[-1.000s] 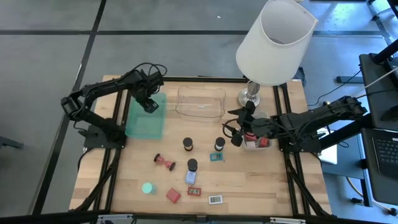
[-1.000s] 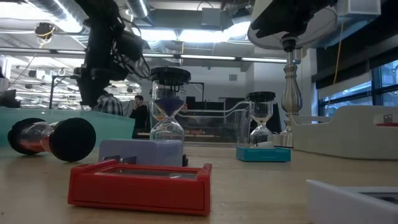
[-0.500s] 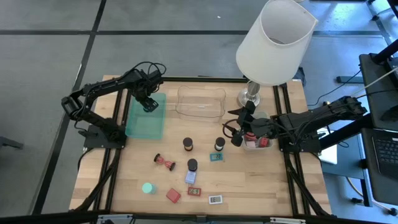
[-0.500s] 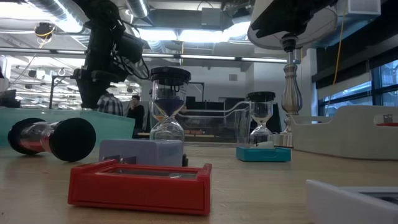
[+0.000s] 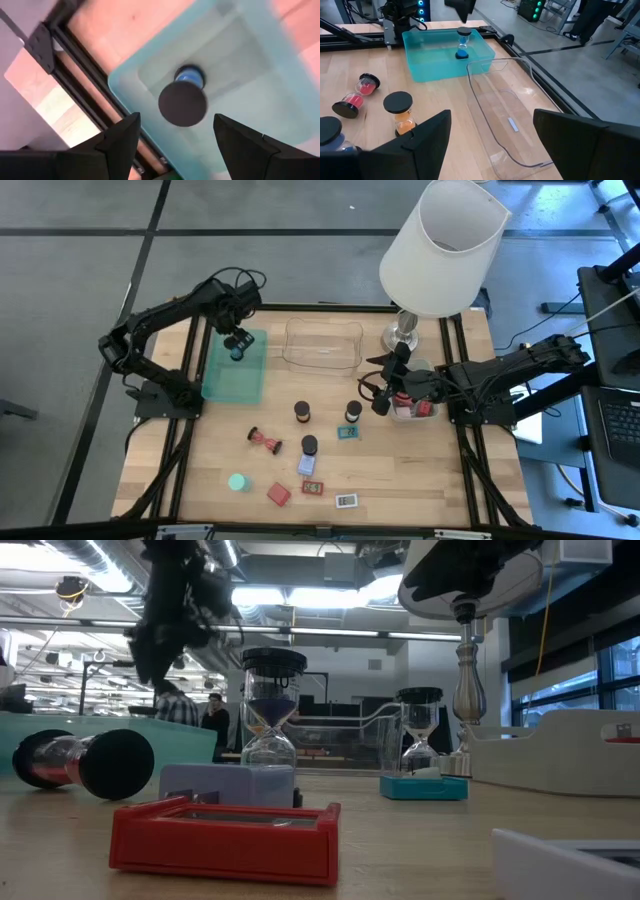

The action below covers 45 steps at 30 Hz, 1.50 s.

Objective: Pick & Place Office items
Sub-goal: Put the light blue hourglass into the green bin

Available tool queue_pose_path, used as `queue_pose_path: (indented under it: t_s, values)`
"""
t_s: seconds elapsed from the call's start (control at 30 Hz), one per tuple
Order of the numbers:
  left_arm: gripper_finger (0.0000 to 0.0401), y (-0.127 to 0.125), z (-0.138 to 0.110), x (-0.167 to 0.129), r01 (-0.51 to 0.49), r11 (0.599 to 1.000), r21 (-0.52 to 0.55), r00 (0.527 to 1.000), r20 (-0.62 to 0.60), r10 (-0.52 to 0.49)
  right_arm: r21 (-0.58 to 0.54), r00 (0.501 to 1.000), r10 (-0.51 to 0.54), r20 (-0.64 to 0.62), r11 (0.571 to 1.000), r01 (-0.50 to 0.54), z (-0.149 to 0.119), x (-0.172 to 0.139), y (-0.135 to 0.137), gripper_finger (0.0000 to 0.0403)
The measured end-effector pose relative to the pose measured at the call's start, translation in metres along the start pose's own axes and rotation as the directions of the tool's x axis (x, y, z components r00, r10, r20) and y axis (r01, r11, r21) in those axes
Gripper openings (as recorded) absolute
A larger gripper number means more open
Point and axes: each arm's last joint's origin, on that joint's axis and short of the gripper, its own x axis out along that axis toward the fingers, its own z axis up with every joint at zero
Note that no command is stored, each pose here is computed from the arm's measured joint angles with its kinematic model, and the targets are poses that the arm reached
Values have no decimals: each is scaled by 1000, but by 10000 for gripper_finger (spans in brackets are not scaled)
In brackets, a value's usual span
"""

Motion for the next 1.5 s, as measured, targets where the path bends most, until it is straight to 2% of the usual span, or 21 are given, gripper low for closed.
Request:
queue_pose_path:
  t_s: [0.07, 0.13, 0.2, 0.3, 0.5, 0.67, 0.77, 0.83, 1.0, 1.13, 1.3, 1.4, 1.5]
  values:
    - [248, -2, 1, -12, 53, 998, -32, 998, 42, -52, 7, 1000, 0, 0, 1000, 0, 0, 0, 0, 286]
    - [247, -9, -2, -20, 136, 990, -20, 987, 85, -134, 17, 1000, 0, -2, 1000, 1, 0, 0, 0, 286]
    - [246, -22, -7, -26, 213, 976, 42, 968, 127, -216, 17, 1000, -1, -6, 1000, 1, -1, 0, 0, 286]
    - [243, -46, -20, -32, 271, 949, 158, 941, 164, -296, 12, 1000, 18, -17, 1000, -18, -2, 0, 0, 286]
    - [242, -95, -64, -39, 327, 842, 429, 901, 127, -415, 0, 999, 19, -34, 1000, -19, -3, 0, 0, 285]
    - [241, -125, -108, -47, 369, 753, 545, 883, 49, -467, 0, 999, 19, -34, 1000, -19, -3, 0, 0, 285]
    - [242, -141, -132, -52, 383, 728, 568, 874, 31, -484, 6, 999, 19, -34, 1000, -18, -3, 0, 0, 285]
    - [241, -150, -146, -55, 380, 732, 565, 870, 51, -491, 20, 999, 18, -34, 1000, -17, -3, 0, 0, 285]
    - [246, -170, -176, -58, 448, 738, 505, 850, 17, -527, 60, 999, 16, -33, 998, -14, -3, 0, 0, 285]
    - [258, -178, -197, -60, 494, 734, 467, 835, -20, -550, 96, 999, 16, -33, 995, -12, -3, 0, 0, 285]
    - [274, -184, -225, -63, 523, 712, 468, 818, -41, -574, 134, 999, 15, -34, 991, -11, -3, 0, 0, 285]
    - [280, -192, -243, -61, 491, 680, 545, 810, 0, -586, 144, 999, 13, -45, 990, -6, -5, 3, 2, 285]
    - [282, -203, -261, -59, 441, 600, 668, 793, 23, -609, 138, 998, 8, -65, 990, 1, -9, 8, 5, 285]
